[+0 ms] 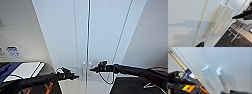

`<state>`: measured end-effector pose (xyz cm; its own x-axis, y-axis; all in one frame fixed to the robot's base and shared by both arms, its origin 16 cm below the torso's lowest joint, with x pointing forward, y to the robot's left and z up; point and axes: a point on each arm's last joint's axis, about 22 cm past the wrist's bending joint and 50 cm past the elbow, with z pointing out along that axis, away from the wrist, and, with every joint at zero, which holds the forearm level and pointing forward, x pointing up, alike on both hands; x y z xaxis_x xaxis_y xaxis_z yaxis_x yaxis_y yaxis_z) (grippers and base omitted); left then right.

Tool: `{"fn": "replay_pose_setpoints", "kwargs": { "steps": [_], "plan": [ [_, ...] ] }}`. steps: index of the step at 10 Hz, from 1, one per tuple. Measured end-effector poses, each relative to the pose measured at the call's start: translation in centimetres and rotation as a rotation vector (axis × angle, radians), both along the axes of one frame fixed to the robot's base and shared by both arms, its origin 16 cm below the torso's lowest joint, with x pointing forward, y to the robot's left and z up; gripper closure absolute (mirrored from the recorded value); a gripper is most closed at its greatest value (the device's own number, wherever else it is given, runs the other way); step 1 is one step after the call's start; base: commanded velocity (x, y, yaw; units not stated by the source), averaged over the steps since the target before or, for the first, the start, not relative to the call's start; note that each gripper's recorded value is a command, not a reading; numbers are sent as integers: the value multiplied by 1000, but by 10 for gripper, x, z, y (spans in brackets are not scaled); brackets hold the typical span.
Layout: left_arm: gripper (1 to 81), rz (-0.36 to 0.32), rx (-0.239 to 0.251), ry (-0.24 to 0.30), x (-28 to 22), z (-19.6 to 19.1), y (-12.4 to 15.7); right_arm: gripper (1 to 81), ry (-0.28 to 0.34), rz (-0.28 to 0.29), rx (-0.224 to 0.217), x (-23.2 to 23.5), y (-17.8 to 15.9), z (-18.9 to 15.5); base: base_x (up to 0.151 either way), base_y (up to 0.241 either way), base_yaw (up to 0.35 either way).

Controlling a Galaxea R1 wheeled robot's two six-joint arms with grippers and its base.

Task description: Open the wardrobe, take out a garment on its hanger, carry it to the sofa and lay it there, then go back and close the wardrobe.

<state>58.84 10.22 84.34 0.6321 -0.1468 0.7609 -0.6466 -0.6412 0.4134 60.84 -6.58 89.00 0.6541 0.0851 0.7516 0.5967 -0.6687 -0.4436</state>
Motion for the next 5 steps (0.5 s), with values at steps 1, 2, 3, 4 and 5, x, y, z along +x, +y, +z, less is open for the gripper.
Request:
{"fn": "replay_pose_setpoints", "kwargs": {
  "steps": [1, 2, 3, 4, 5],
  "plan": [
    [10, 4, 5, 1, 4, -4, -2, 10, 0, -11, -6, 7, 2, -4, 0, 0, 0],
    [10, 7, 10, 4, 7, -7, -4, 10, 0, -22, -12, 12, 2, -7, 0, 0, 0],
    [10, 12, 14, 5, 9, -9, -3, 10, -1, -24, -13, 15, 6, -8, 0, 0, 0],
    [10, 23, 22, 4, 14, -12, 1, 10, -1, -41, -25, 24, 7, -13, 0, 0, 0],
    [10, 32, 29, 4, 18, -15, 3, 10, -3, -45, -29, 28, 13, -15, 0, 0, 0]
  ]
}}
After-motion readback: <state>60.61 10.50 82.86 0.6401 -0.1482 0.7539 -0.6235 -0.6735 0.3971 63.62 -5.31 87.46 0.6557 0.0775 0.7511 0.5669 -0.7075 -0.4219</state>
